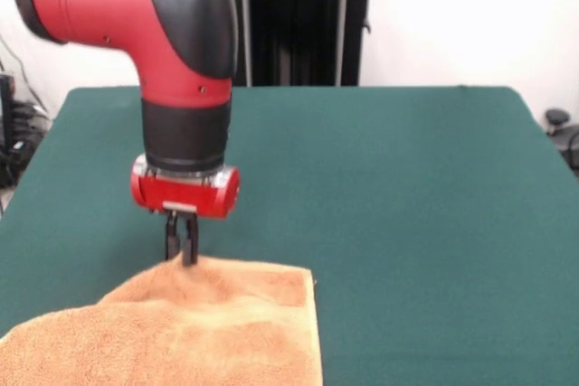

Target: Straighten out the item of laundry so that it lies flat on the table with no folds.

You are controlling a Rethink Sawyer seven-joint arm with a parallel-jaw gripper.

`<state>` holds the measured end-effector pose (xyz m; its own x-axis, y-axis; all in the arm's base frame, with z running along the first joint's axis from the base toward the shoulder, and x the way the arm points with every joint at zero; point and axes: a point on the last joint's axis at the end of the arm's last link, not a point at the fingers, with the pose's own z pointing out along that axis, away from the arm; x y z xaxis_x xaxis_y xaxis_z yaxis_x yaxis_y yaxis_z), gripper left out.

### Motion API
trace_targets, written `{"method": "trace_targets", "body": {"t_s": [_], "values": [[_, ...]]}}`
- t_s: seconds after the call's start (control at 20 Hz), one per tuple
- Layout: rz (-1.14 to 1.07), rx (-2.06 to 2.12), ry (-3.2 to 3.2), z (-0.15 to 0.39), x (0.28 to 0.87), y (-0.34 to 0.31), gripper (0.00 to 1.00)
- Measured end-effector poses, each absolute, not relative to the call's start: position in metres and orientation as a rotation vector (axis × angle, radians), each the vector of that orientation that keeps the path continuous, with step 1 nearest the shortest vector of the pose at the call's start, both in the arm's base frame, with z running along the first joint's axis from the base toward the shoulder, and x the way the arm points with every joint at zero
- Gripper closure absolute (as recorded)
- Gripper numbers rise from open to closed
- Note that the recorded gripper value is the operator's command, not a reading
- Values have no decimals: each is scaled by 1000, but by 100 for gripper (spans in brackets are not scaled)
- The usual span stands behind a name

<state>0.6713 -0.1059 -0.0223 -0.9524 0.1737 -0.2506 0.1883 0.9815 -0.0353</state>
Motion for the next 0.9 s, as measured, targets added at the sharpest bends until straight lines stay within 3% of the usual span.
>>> {"method": "trace_targets", "body": {"t_s": [0.4,0.9], "values": [[-78,323,2874,7,617,-117,100],[-54,395,2911,4,575,-127,100]]}}
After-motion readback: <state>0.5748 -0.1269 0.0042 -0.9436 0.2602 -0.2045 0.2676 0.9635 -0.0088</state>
